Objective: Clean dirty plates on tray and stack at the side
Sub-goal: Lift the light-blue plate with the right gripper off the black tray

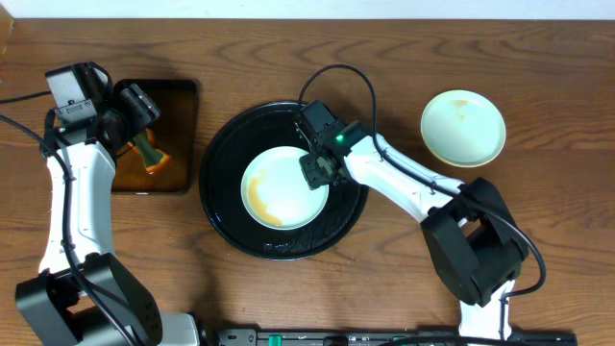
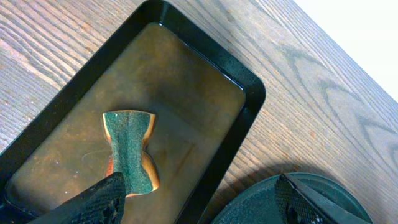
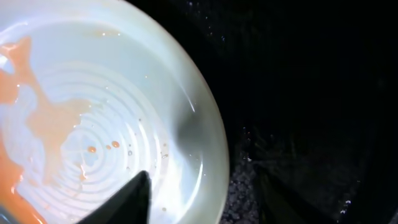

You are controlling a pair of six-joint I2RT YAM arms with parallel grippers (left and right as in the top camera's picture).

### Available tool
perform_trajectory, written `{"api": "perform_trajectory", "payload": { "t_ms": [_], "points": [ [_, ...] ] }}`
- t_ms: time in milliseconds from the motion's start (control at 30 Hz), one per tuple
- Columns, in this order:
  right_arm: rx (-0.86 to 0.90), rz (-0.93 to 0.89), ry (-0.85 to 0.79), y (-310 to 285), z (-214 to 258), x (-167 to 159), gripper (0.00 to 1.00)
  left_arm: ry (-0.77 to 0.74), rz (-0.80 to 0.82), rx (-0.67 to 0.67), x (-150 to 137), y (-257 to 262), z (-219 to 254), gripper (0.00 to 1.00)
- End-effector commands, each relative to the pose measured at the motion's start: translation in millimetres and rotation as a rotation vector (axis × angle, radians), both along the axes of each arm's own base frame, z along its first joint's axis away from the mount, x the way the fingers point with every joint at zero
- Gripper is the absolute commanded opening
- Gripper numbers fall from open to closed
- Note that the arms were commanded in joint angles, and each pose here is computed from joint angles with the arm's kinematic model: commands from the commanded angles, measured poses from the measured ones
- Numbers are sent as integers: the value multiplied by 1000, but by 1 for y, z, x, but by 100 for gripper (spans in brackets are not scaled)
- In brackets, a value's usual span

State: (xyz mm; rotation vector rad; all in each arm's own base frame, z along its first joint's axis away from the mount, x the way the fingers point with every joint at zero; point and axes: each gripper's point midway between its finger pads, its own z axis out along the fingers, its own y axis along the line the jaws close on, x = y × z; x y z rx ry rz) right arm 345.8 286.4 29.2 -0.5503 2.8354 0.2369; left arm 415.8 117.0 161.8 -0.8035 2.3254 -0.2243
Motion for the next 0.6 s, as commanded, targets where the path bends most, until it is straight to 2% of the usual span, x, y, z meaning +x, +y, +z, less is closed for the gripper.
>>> {"api": "perform_trajectory", "payload": {
  "t_ms": [0, 67, 233, 333, 467, 567],
  "points": [
    [-3, -35, 51, -3, -18, 0, 28, -1, -4, -2, 1, 1, 0, 77],
    [-5, -46, 68, -3, -24, -2, 20, -1, -4, -2, 1, 1, 0, 77],
    [-18, -47, 84, -4, -33, -4, 17, -1, -4, -2, 1, 1, 0, 78],
    [-15, -47, 87, -4, -33, -4, 1, -1, -4, -2, 1, 1, 0, 78],
    [68, -22, 128, 11, -30, -10, 1, -1, -4, -2, 1, 1, 0, 78],
    [223, 24, 153, 38, -11, -13, 1, -1, -4, -2, 1, 1, 0, 78]
  ]
}}
